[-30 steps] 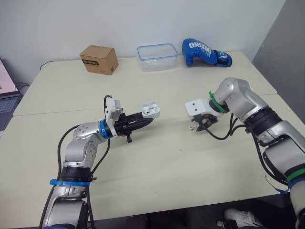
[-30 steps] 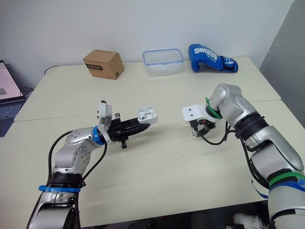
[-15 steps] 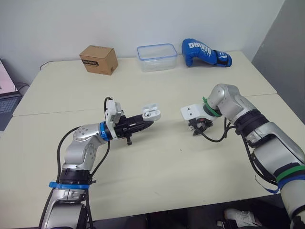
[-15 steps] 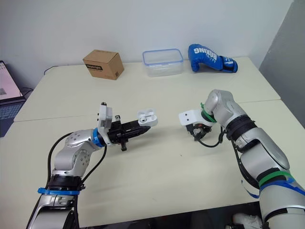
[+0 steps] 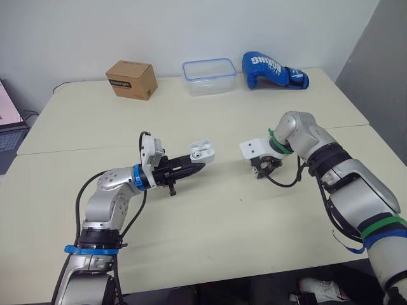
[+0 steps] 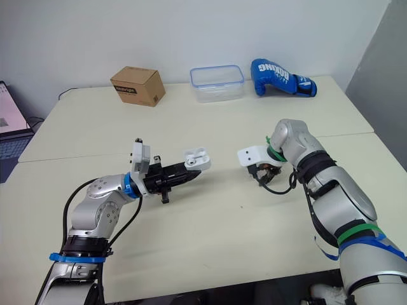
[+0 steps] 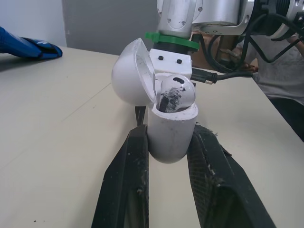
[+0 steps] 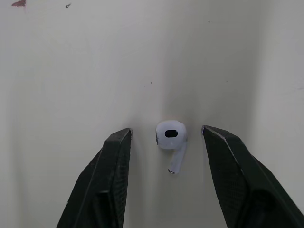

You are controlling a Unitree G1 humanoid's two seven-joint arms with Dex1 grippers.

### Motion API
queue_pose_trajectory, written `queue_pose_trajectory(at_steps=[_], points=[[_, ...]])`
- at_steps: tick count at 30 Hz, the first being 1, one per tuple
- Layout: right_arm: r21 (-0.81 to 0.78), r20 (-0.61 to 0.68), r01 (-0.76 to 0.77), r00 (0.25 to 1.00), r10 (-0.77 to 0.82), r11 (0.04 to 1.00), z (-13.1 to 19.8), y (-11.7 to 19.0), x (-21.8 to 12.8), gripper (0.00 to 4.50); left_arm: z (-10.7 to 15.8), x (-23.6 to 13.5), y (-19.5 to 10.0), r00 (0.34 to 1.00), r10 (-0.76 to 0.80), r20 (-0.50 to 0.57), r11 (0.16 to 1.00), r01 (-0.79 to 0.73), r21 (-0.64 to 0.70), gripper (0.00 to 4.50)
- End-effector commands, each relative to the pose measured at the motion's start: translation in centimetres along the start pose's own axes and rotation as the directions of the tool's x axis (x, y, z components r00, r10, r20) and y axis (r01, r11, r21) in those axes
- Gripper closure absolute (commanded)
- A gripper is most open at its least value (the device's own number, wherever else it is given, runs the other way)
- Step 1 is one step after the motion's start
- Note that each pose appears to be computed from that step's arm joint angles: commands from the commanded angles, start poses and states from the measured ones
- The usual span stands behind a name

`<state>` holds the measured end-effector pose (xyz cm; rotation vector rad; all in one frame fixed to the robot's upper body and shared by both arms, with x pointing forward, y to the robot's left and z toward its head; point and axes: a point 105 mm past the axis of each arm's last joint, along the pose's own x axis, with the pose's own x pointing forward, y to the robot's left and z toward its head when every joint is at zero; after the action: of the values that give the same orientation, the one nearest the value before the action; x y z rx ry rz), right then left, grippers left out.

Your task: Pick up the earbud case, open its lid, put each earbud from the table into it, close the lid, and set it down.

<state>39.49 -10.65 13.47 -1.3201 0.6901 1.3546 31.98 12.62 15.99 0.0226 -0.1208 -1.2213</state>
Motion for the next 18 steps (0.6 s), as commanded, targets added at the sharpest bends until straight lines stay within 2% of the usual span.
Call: queue_pose_trajectory(at_steps=[1,2,16,18], points=[[-0.024,-0.011,0.044,0.999,-0.044,0.999,0.24,-0.82,-1.10,3.06,1.38,0.06,-0.20,0.999,-0.013,0.030,0.999,0.011,0.046,3.75],[-0.023,-0.013,0.044,0.999,-0.045,0.999,0.21,-0.82,-1.08,3.37,1.38,0.08,-0.20,0.999,-0.013,0.031,0.999,0.011,0.046,3.75],[-0.034,-0.013,0.040,0.999,-0.040,0.999,0.49,-0.80,-1.03,3.37,1.42,0.19,-0.04,0.999,-0.008,0.035,0.999,0.006,0.047,3.75],[-0.039,-0.012,0.040,0.999,-0.041,0.998,0.50,-0.78,-1.04,3.84,1.41,0.21,-0.06,0.999,-0.007,0.035,0.999,0.005,0.047,3.75]])
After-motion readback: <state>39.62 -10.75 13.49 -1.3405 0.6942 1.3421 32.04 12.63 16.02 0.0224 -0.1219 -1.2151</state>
